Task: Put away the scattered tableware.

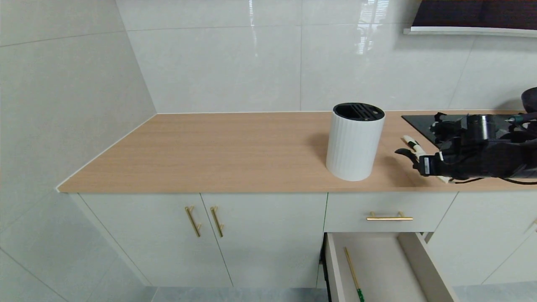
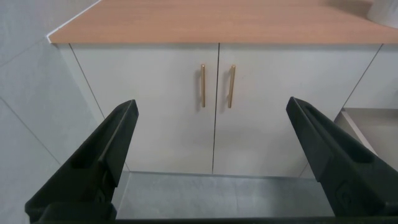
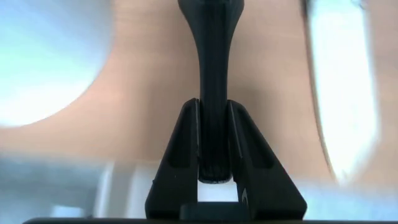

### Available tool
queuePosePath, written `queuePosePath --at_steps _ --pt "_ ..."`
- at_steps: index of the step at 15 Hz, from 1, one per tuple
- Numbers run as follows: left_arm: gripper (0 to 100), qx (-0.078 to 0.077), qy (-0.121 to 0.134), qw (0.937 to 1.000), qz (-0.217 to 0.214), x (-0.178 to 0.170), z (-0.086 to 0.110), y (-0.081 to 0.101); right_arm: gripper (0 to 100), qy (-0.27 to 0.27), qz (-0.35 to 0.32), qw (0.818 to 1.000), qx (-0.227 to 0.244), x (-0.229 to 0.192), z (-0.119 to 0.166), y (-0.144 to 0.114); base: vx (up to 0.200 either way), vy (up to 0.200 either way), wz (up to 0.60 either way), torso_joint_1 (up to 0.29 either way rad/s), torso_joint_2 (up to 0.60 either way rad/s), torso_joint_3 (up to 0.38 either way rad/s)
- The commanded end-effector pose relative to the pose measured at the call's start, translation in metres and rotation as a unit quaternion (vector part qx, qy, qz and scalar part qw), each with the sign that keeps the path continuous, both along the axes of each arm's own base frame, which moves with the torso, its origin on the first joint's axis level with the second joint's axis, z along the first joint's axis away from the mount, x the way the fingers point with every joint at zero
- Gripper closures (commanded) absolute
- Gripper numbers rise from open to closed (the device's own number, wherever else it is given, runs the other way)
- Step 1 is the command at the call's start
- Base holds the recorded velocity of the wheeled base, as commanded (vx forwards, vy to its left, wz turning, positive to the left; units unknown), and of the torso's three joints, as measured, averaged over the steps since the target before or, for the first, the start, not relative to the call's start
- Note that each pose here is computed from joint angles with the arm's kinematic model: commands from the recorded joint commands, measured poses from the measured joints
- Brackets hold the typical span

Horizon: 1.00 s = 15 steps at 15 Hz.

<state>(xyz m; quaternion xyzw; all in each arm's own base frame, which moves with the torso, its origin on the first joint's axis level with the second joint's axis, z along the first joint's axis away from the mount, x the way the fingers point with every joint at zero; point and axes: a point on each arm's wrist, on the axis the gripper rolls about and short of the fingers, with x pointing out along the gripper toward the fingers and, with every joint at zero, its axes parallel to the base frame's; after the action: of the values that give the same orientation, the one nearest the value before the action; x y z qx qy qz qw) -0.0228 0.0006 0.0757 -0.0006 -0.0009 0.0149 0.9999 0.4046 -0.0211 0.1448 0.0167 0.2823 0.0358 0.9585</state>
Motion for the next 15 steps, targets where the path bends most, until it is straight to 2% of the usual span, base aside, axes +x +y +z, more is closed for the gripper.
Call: queuePosePath --at_steps 1,4,6,8,11,15 --pt "0 0.0 0.0 1.0 0.0 0.0 0.0 0.0 100 -0.026 -0.035 0.999 0.023 -0.075 0.042 0.004 0.0 0.0 0.0 0.0 0.0 0.0" --pt "0 0.0 0.0 1.0 0.0 0.0 0.0 0.0 100 -0.006 -0.072 0.997 0.019 -0.12 0.037 0.005 0.0 0.0 0.0 0.0 0.0 0.0" --pt "0 0.0 0.001 1.0 0.0 0.0 0.0 0.0 100 0.018 -0.074 0.996 0.036 -0.14 0.024 0.013 0.0 0.0 0.0 0.0 0.0 0.0" --pt "0 0.0 0.0 1.0 0.0 0.0 0.0 0.0 100 0.041 -0.068 0.996 0.027 -0.158 0.007 0.023 0.0 0.0 0.0 -0.018 0.02 0.031" --pt "0 0.0 0.0 1.0 0.0 0.0 0.0 0.0 100 0.066 -0.054 0.996 0.014 -0.156 -0.008 0.035 0.0 0.0 0.0 -0.17 0.37 0.201" --pt "0 0.0 0.001 1.0 0.0 0.0 0.0 0.0 100 0.086 -0.07 0.994 -0.004 -0.15 -0.019 0.036 0.0 0.0 0.0 -0.227 0.5 0.271"
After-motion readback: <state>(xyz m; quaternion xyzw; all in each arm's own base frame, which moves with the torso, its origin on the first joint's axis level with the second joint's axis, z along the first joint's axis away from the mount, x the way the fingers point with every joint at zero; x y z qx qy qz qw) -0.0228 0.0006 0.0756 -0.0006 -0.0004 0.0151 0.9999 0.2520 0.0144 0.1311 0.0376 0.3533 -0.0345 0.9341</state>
